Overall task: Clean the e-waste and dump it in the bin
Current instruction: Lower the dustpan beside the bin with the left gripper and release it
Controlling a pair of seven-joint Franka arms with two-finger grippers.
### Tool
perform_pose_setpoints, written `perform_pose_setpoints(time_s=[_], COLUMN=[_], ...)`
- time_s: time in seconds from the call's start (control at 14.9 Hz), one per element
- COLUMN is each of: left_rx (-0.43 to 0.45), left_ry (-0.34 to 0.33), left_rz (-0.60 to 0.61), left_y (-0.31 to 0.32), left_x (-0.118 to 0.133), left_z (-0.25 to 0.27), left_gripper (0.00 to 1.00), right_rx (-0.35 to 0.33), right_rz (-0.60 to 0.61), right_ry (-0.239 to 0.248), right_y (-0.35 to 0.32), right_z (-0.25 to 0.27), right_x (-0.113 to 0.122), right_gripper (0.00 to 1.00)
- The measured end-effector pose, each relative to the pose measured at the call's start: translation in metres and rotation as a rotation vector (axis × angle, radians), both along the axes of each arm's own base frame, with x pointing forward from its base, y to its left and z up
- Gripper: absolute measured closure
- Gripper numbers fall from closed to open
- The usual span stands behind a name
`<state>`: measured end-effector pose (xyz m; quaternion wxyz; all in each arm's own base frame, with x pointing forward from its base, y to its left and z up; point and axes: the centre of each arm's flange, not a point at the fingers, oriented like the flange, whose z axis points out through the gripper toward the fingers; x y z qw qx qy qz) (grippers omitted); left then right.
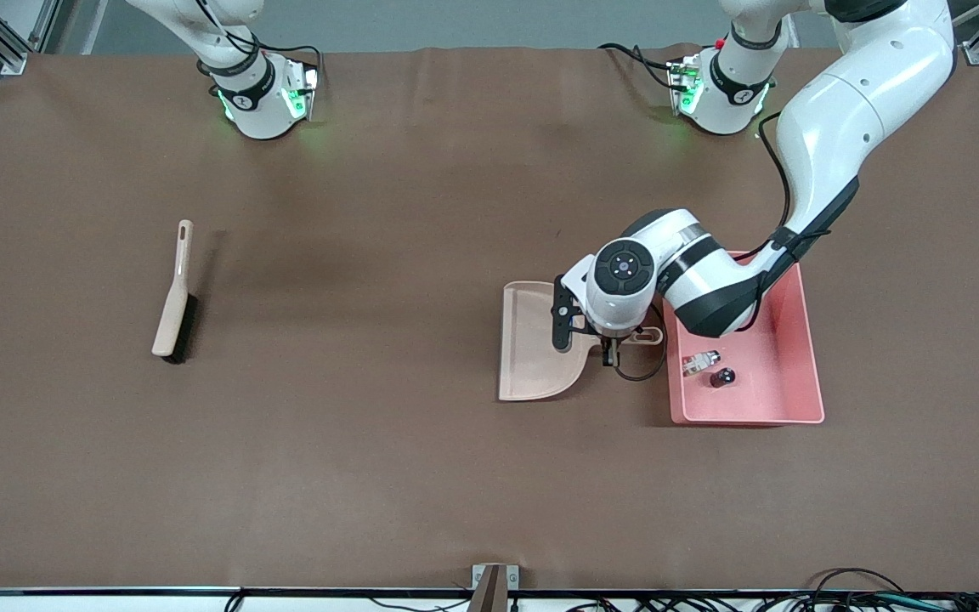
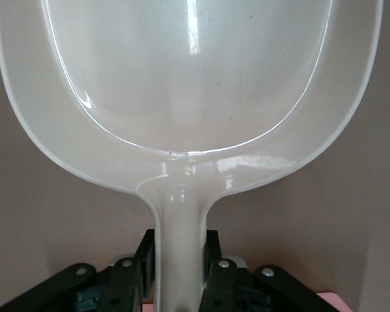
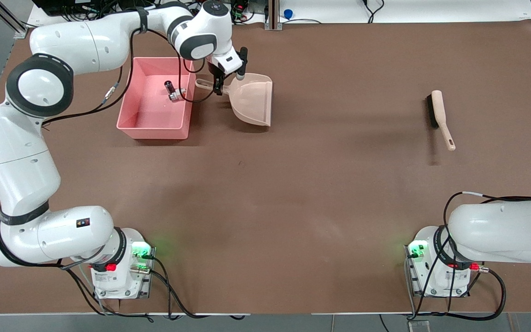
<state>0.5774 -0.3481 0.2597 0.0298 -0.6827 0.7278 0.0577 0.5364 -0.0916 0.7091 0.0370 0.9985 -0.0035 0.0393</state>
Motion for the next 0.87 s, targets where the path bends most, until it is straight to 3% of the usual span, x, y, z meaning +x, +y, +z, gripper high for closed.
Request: perform_pose_setpoints(time_s=[0.4,0.67,0.87], left_rx=[0.002,-0.002,0.003], left_ry=[0.002,-0.022,-0.032], left_rz=[0.045,0.051,0.043], left_y=[0.002,0.004,0.003], left_x=[-0.006,-0.009,-0.009], left_z=[-0.012,-0.020,-0.020], left_gripper=[0.67,0.67,0.67], right_rx=[0.004,0.056,0.106], right_rz=[-0.002,-0.002,-0.032], right_ry=[0.012,0.046,0.130], right_y=[-0.001,0.001,-0.007], right_z=[-0.001,-0.006,-0.015], right_x=[-0.001,-0.005,-0.015], right_gripper=[0.00,0.00,0.00])
